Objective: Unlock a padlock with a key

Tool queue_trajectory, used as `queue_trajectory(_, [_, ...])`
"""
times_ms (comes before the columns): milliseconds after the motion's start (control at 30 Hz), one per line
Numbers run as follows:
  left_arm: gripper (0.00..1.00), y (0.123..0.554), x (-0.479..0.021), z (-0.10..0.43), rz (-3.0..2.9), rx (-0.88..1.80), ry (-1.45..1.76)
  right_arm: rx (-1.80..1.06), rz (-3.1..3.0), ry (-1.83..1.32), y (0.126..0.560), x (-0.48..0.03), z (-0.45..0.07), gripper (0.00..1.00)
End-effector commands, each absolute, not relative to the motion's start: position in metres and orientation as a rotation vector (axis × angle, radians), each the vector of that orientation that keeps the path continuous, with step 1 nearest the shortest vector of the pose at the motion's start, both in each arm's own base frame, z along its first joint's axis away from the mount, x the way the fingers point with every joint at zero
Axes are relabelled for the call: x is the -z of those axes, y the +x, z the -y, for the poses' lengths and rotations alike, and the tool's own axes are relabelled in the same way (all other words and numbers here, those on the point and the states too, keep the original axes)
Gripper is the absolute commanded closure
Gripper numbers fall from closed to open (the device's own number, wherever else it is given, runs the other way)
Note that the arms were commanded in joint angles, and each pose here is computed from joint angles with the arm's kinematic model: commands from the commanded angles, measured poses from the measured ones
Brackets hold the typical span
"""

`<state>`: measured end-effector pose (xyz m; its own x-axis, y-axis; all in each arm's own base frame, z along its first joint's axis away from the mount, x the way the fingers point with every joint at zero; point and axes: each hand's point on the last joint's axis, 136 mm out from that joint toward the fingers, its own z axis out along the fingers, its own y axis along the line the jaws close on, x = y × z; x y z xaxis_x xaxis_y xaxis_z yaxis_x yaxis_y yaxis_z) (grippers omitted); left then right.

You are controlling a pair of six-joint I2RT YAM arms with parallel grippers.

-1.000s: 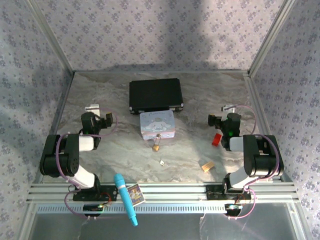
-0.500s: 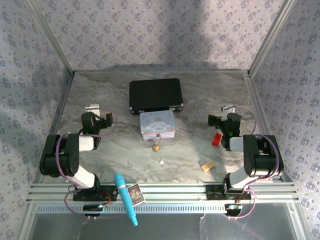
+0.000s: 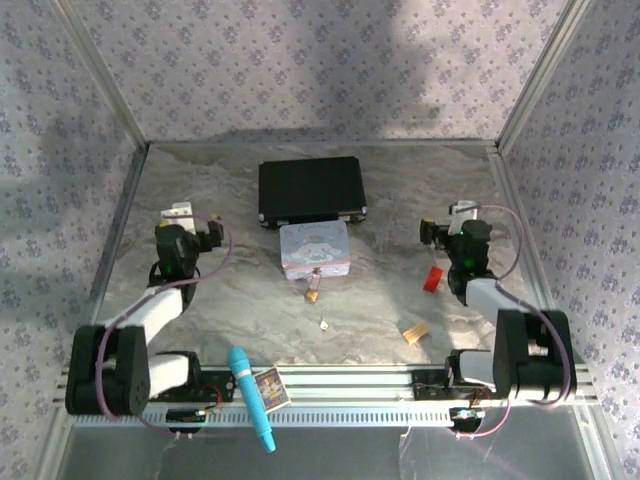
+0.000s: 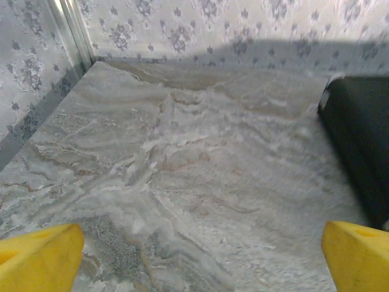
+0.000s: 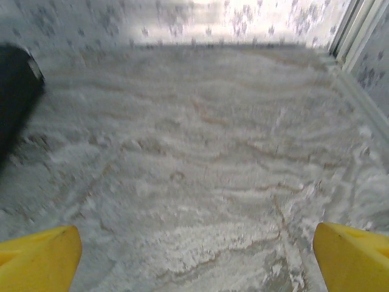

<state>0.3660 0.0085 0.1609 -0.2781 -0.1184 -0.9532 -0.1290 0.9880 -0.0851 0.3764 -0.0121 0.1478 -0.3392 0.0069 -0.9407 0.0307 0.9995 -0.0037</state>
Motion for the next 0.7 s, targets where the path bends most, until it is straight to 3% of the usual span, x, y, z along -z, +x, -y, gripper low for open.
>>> queue_trajectory(0, [0.00, 0.352, -0.172, -0.011, -1.883, 0.136, -0.426, -0.069, -1.980, 0.094, 0.364, -0.163, 0.006, 0.01])
queue_trajectory(100, [0.00, 0.339, -0.184, 0.005, -1.890, 0.363, -0.571, -0.134, -2.035, 0.329, 0.351, -0.169, 0.016, 0.01])
queue_trajectory(233, [0.00, 0.325, -0.184, 0.041, -1.943, 0.675, -0.643, -0.400, -2.112, 0.178, 0.342, -0.179, -0.030, 0.01])
queue_trajectory(667, [0.00, 0.254, -0.144, 0.184, -2.374, 0.927, -0.374, -0.589, -2.441, -0.215, 0.258, -0.150, -0.174, 0.08])
